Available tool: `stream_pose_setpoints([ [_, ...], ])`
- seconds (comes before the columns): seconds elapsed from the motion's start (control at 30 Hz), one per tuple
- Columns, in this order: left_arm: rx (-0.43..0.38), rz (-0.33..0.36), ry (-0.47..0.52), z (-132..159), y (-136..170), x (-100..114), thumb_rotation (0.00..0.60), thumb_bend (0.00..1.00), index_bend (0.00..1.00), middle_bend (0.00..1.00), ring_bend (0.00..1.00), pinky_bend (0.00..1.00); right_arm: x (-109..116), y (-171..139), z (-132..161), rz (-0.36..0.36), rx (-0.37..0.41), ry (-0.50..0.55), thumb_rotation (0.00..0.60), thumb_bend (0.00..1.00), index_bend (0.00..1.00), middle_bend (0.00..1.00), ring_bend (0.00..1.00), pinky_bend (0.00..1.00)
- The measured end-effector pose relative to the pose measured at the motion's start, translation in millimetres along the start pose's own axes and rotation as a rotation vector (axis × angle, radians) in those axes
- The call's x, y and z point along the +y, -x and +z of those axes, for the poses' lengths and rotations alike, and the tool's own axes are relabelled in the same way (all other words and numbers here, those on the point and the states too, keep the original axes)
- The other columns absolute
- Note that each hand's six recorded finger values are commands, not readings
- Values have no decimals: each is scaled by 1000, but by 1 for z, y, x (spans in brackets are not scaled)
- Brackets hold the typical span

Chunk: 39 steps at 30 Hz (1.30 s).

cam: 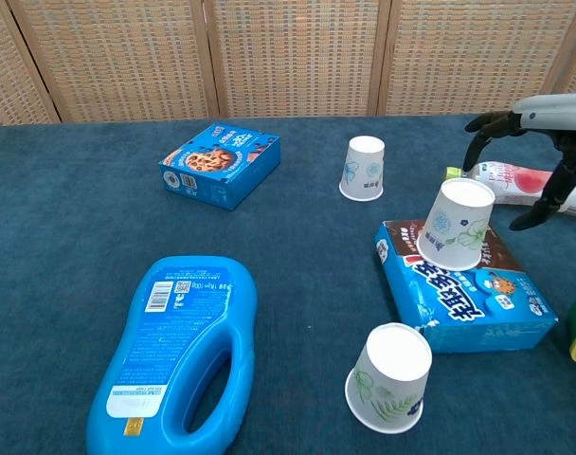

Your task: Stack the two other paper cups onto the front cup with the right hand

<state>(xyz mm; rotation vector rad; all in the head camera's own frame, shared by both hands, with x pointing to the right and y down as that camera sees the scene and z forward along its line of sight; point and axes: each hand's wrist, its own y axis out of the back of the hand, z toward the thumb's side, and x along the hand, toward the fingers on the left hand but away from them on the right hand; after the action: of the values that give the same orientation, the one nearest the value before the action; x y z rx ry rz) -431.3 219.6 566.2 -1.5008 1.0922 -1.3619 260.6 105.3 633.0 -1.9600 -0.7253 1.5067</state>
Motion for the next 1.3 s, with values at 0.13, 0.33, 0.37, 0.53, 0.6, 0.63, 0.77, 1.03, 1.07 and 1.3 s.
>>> stream_pose_setpoints([
  [0.13, 0, 1, 1, 0, 0, 0, 600, 272, 0, 0, 0, 0, 0, 1, 5, -4, 10, -7, 600, 129, 325, 52, 0, 0],
  [0.33, 2, 4, 4, -1, 0, 1, 600, 271, 0, 0, 0, 0, 2, 1, 11, -8, 17, -13, 600, 129, 346, 64, 0, 0],
  [0.37, 2, 3, 4, -1, 0, 1, 600, 271, 0, 0, 0, 0, 2, 1, 13, -10, 19, -13, 600, 129, 350, 67, 0, 0],
  [0.53, 2, 6, 5, -1, 0, 2, 600, 271, 0, 0, 0, 0, 3, 2, 18, -14, 25, -14, 600, 130, 366, 78, 0, 1],
  [0.6, 2, 5, 6, -1, 0, 2, 600, 271, 0, 0, 0, 0, 2, 3, 21, -13, 30, -17, 600, 130, 366, 78, 0, 0],
  [0.63, 1, 4, 5, -1, 0, 1, 600, 271, 0, 0, 0, 0, 2, 4, 23, -11, 33, -19, 600, 130, 366, 78, 0, 0],
  [0.77, -2, 3, 5, 0, 1, 1, 600, 271, 0, 0, 0, 0, -1, 7, 26, 0, 34, -15, 600, 130, 370, 79, 0, 1],
  [1.03, -1, 4, 8, 0, 0, 1, 600, 271, 0, 0, 0, 0, -5, 13, 29, 6, 33, -26, 600, 129, 474, 135, 0, 18],
  [1.07, -1, 3, 8, 0, 0, 1, 600, 271, 0, 0, 0, 0, -5, 13, 29, 4, 33, -28, 600, 130, 480, 139, 0, 19],
  [1.3, -5, 1, 8, 1, 0, 0, 600, 271, 0, 0, 0, 0, -1, 10, 34, -6, 44, -36, 600, 130, 509, 150, 0, 22],
])
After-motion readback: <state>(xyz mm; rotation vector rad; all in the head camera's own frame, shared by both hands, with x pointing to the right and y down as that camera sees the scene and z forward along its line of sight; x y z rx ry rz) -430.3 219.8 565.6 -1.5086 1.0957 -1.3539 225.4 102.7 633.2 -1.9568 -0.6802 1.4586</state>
